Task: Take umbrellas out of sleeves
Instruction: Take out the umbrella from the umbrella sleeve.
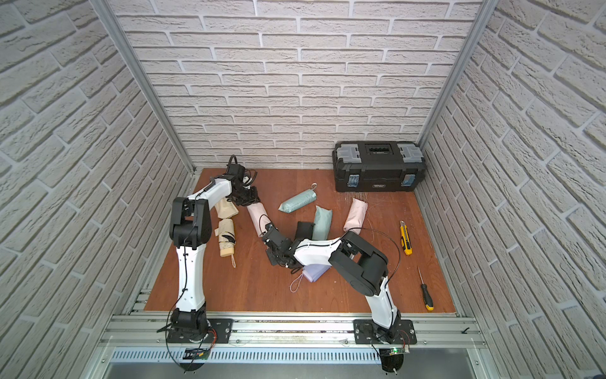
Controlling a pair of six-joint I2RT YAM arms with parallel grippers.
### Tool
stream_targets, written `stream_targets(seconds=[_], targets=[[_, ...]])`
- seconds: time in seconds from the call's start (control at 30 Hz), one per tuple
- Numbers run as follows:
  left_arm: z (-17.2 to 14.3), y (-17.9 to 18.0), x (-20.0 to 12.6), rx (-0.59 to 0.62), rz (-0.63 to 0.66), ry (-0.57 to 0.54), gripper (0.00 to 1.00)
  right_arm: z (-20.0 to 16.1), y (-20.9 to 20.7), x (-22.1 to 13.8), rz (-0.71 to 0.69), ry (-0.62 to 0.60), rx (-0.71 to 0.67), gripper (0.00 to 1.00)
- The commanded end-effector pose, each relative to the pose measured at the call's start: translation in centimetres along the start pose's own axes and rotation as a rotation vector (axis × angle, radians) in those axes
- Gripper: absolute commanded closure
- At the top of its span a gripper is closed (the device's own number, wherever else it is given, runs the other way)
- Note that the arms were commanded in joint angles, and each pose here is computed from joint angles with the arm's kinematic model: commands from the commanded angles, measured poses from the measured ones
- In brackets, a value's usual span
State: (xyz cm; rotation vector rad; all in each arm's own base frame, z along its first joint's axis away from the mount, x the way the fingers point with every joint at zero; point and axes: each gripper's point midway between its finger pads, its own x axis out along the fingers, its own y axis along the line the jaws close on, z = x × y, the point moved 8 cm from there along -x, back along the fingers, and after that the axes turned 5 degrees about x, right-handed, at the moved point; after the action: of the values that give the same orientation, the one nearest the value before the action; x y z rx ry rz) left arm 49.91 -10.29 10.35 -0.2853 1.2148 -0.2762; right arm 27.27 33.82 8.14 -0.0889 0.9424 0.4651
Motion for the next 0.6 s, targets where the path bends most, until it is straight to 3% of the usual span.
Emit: stream_targets(seconds=[0.0,0.27,0.43,0.57], targets=[[-0.8,-0.8,-0.2,0.024,-0.002,0.016,0.71,-1.4,0.3,0.3,0.048,0.027,0.022,0.97],[-1.2,-0.9,-0.3,0.027,-0.002,0.02,0.71,-1.4,1.1,1.8,0.08,0.062,0.012,0.97],[-1.9,-1.5,-0.2,0.036,-0.01,0.029,0.73,1.2,1.2,3.6,0.104,0.024,0.036,0.97],[-2.8,-2.5,-0.1,0.054,-0.022,0.04,0.76,3.8,0.3,5.2,0.047,-0.008,0.049,0.97]])
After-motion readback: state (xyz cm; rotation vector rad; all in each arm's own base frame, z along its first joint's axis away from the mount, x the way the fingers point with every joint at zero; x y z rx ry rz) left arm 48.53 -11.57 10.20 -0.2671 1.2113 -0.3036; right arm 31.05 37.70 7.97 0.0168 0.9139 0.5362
